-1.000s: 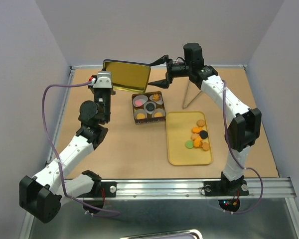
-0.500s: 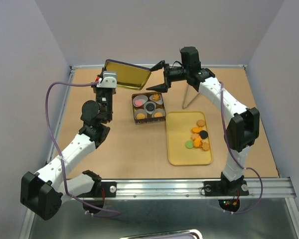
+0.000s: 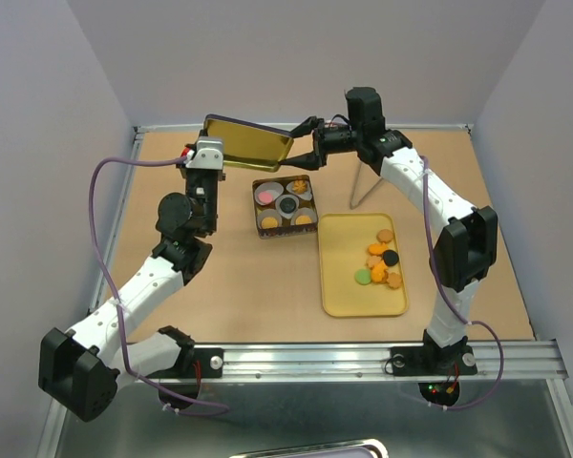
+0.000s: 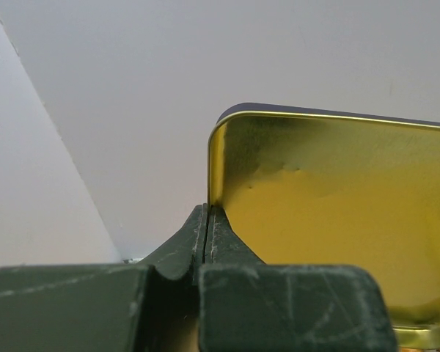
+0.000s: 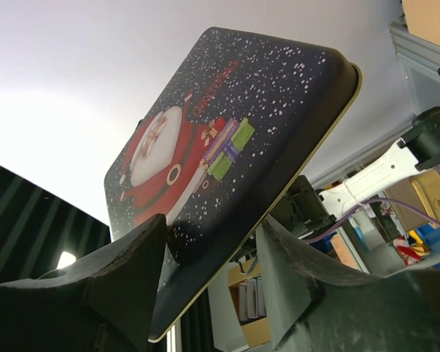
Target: Pack the cookies
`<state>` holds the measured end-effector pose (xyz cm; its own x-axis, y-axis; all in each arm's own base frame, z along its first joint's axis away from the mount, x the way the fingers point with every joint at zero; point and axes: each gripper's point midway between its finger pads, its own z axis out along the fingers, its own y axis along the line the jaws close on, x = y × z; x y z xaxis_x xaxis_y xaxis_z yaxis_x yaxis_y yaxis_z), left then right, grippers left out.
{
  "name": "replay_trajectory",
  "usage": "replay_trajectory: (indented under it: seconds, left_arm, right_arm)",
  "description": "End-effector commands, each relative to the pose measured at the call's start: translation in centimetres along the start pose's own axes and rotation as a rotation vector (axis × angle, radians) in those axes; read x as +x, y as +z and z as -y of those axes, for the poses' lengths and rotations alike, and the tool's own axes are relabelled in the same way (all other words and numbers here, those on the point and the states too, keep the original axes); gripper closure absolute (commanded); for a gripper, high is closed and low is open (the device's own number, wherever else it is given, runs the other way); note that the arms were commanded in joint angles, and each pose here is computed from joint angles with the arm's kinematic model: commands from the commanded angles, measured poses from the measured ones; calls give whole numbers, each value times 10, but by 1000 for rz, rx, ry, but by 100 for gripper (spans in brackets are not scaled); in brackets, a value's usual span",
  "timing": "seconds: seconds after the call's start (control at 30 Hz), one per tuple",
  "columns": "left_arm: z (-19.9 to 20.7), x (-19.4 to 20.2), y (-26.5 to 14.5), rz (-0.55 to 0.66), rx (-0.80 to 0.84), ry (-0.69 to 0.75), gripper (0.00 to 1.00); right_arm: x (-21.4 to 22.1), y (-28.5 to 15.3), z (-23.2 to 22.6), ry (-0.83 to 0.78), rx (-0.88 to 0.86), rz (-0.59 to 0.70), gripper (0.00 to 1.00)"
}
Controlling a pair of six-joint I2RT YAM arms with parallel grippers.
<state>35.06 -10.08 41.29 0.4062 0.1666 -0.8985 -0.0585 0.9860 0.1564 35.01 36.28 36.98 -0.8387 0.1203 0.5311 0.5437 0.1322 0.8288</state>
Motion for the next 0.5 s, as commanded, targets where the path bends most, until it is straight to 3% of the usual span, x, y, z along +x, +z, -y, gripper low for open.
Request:
replay_trajectory:
  seconds: [0.0, 0.13, 0.27, 0.3, 0.37, 0.47]
  left_arm:
    - [-9, -49, 1, 143, -33, -130, 100]
    - [-3, -48, 1, 138, -21, -140, 100]
    - [-1, -50, 0, 137, -11, -157, 98]
    - [1, -51, 0, 134, -4, -164, 96]
    - [4, -52, 0, 114, 20, -167, 87]
    - [2, -51, -5, 94, 33, -173, 69]
  right_arm:
    - [25, 4, -18, -94, -36, -45, 47]
    - [25, 7, -20, -97, -44, -44, 57]
    - [22, 8, -20, -97, -51, -33, 76]
    - [18, 9, -18, -90, -52, -23, 87]
    - [14, 9, -16, -82, -55, -5, 98]
    - [10, 10, -15, -78, -62, 25, 100]
